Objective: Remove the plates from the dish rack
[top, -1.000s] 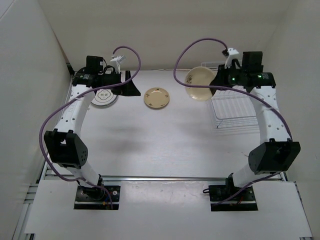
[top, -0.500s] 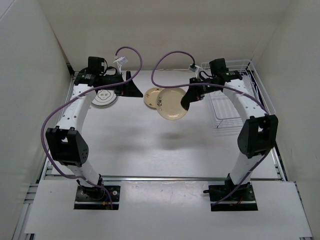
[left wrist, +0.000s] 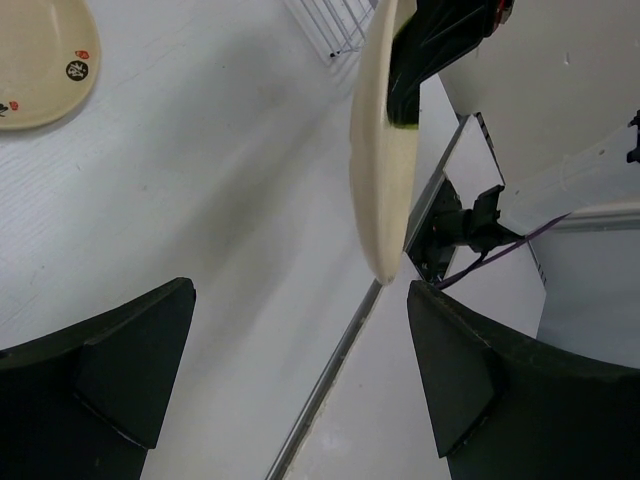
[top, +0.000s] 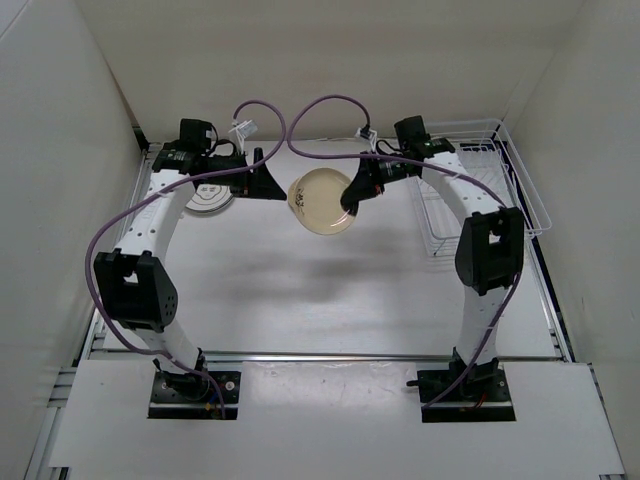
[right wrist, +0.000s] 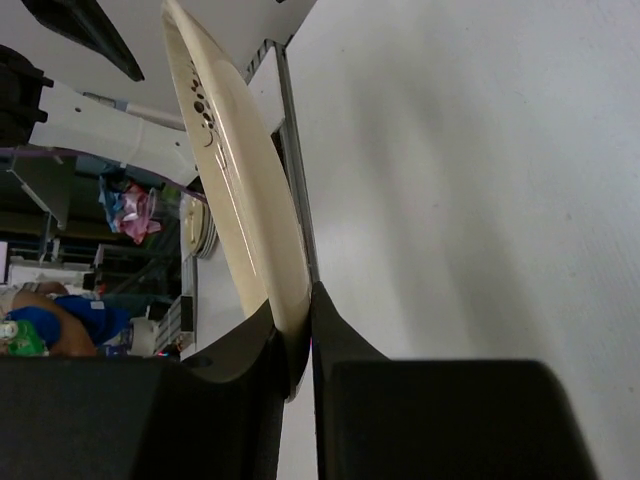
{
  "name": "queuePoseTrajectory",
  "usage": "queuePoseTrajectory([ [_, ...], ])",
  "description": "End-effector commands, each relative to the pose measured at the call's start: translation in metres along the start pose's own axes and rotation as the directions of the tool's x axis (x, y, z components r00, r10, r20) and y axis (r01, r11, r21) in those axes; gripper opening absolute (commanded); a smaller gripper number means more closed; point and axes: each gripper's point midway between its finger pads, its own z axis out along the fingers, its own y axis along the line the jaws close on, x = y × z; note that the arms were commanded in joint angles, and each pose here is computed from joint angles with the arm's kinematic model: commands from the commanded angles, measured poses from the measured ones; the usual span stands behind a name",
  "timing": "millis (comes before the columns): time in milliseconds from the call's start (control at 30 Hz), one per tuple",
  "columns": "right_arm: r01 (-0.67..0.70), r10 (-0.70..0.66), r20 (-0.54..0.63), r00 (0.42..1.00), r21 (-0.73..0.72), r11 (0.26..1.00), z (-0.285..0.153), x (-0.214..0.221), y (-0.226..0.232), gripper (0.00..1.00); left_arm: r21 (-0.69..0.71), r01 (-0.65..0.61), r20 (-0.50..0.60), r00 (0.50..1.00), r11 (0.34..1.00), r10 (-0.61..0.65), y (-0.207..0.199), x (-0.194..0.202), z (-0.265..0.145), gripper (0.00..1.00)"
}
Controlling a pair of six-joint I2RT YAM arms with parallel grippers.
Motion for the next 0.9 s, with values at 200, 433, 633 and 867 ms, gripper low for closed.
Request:
queuePoseTrajectory([
  [200,-0.073,0.071,-0.023,0.997,-0.083,0.994,0.032,-0.017,0.014,0.0,0.031,-0.008,-0.003,1.0,0.999,0.008,-0.005,0.003,0.0,0.99],
  [433,-0.194,0.191,-0.046,0.98,-0.072,0.978,0.039,-0.005,0.004,0.0,0.03,0.009,-0.014,1.0,1.0,-0.008,0.001,0.005,0.004,0.99],
  [633,-0.322,0.317,-0.068,0.946,-0.083,0.943,0.041,0.004,0.003,0.0,0.049,0.036,-0.025,0.999,0.998,-0.034,0.002,0.009,0.007,0.99],
  [867,-0.342,0.336,-0.082,0.938,-0.092,0.935,0.047,0.005,0.001,0.0,0.072,0.053,-0.032,0.998,0.996,-0.051,0.004,0.01,0.01,0.77],
])
